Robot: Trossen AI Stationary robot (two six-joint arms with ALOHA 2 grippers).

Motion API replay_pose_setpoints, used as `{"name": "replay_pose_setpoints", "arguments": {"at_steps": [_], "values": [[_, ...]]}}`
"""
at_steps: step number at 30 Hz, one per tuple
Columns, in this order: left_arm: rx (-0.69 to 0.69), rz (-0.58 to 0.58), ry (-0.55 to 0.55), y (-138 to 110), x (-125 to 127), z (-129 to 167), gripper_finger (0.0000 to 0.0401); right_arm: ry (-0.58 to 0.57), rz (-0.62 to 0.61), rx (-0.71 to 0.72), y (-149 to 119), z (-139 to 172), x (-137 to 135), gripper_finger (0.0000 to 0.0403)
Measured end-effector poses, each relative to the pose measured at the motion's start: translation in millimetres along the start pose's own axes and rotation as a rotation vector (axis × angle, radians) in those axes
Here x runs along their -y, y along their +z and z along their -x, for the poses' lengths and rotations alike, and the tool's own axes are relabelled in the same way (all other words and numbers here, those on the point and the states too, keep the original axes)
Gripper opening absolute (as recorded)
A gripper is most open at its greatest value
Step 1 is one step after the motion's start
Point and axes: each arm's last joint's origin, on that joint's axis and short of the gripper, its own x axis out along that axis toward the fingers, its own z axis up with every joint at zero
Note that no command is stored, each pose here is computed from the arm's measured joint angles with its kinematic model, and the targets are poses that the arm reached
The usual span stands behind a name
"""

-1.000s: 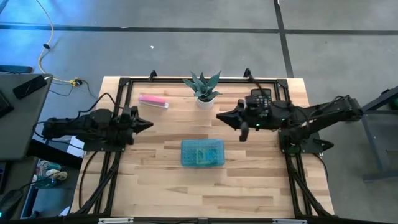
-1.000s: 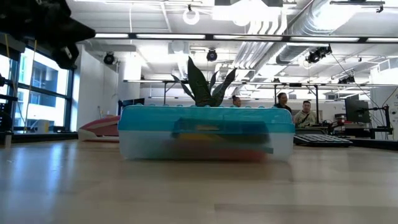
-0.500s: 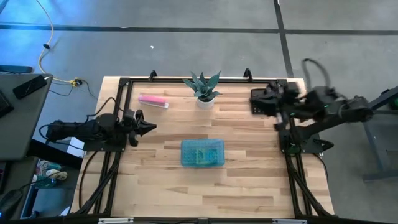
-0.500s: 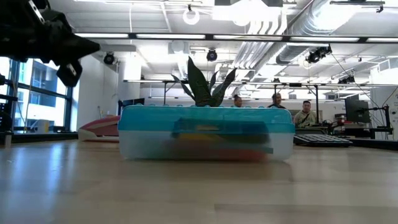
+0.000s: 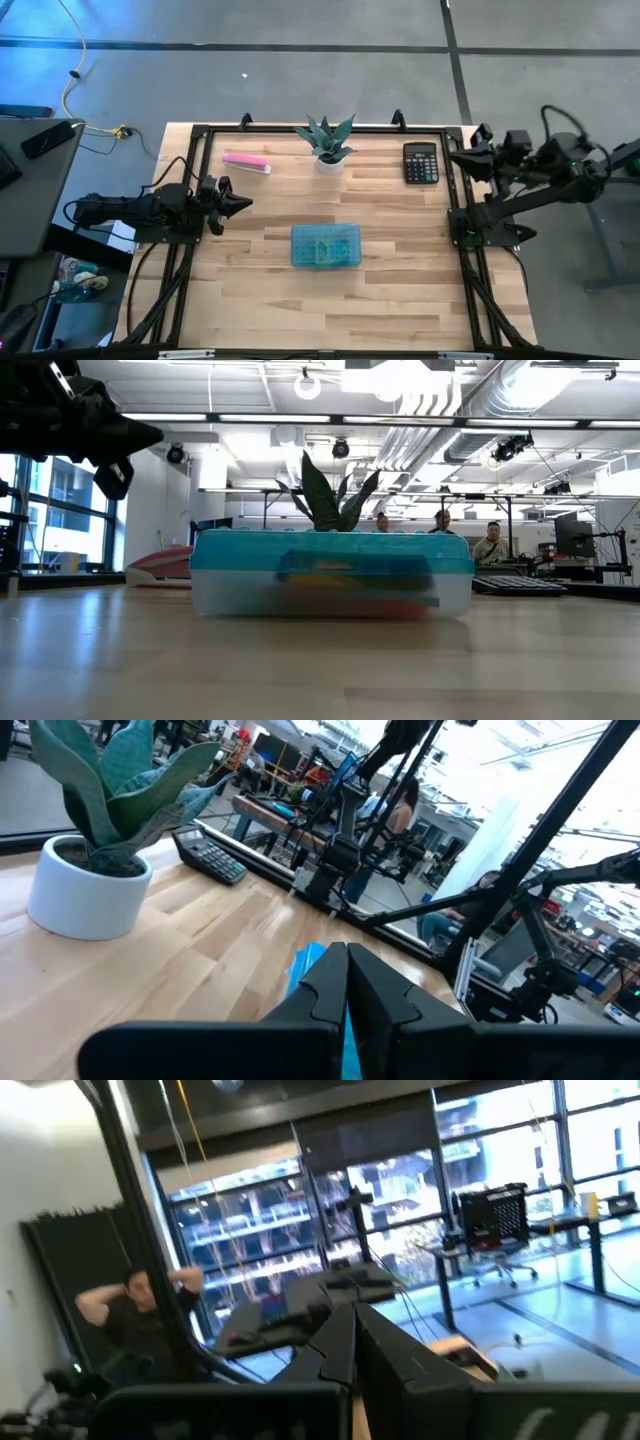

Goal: Pack school essentials
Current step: Return to Home Position

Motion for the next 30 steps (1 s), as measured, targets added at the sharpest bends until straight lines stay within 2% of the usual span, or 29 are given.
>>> {"name": "replay_pose_setpoints", "arguments": {"at_steps": [5,11,18,30], "values": [[0.003,0.0,0.005,0.2,-0.1,0.0,0.0,-0.048,-0.015,-0.003,-38.4,9.1,10.1,0.0],[0.003,-0.021,0.006,0.2,-0.1,0.0,0.0,-0.033,-0.077,0.06,-87.7,19.1,20.8,0.0],[0.003,-0.041,0.006,0.1,-0.1,0.0,0.0,-0.036,-0.189,0.015,-142.0,27.1,31.6,0.0],[0.002,-0.267,0.008,0.1,-0.1,0.0,0.0,-0.059,-0.197,-0.056,-201.5,22.8,39.8,0.0]]}}
